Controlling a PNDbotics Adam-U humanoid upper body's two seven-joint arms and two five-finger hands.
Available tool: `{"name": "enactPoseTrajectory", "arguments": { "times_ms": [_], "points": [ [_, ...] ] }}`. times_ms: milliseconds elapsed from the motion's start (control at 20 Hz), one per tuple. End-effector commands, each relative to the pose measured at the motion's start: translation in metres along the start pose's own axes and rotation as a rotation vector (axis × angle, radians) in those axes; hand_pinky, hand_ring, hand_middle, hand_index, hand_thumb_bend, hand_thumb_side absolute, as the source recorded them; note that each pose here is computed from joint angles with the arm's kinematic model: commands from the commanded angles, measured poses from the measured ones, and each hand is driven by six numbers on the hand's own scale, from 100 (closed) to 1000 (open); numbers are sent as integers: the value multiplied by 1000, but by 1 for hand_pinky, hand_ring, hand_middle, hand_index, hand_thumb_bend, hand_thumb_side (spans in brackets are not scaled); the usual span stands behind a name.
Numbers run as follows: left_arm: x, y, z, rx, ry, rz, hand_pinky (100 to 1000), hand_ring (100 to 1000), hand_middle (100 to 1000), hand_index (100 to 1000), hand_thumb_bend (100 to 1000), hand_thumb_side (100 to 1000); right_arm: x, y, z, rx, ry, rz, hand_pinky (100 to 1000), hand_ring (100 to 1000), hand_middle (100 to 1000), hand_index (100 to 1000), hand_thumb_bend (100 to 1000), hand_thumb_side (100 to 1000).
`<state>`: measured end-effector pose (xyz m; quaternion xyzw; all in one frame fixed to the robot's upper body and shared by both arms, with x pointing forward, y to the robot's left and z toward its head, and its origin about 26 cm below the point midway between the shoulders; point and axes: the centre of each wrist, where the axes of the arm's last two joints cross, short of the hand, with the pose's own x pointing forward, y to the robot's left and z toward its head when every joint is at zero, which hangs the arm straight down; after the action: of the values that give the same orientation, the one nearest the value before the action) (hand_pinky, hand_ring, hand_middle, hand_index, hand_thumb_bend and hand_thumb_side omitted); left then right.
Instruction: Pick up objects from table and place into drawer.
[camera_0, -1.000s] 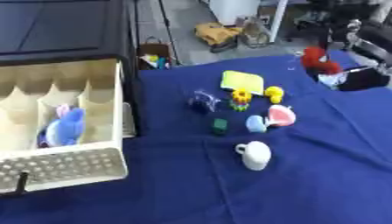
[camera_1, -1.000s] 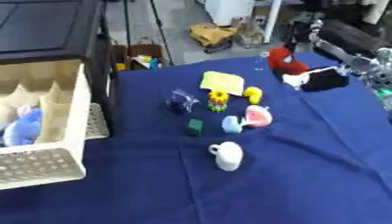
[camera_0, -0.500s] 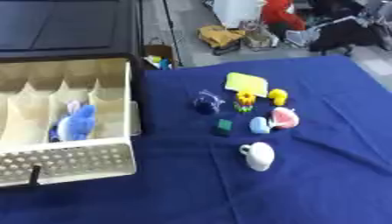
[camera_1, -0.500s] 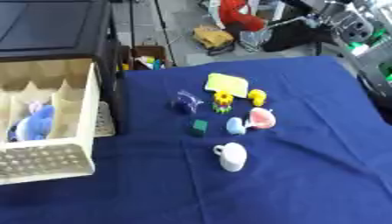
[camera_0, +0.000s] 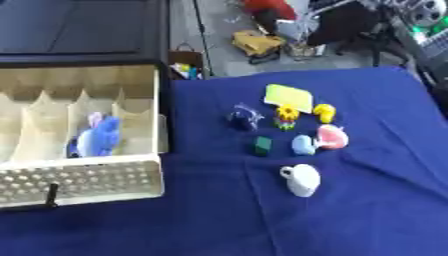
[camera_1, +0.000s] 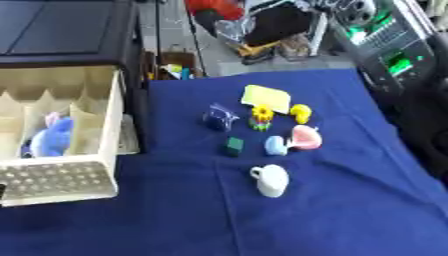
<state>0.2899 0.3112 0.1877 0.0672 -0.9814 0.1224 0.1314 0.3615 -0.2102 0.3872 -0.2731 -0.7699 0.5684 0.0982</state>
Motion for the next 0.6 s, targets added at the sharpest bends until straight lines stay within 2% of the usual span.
{"name": "enactPoseTrajectory", "arguments": {
  "times_ms": [50, 600],
  "points": [
    [3, -1, -10, -28, -24, 7, 514, 617, 653, 820, 178, 1000, 7, -3, -18, -8, -37, -14, 772, 815, 553, 644, 306, 489],
    [3, -3, -10, -28, -17, 28, 514, 617, 653, 820, 176, 1000, 31, 18, -74, 3, -137, -90, 774, 818, 550, 643, 311, 490]
  ]
}}
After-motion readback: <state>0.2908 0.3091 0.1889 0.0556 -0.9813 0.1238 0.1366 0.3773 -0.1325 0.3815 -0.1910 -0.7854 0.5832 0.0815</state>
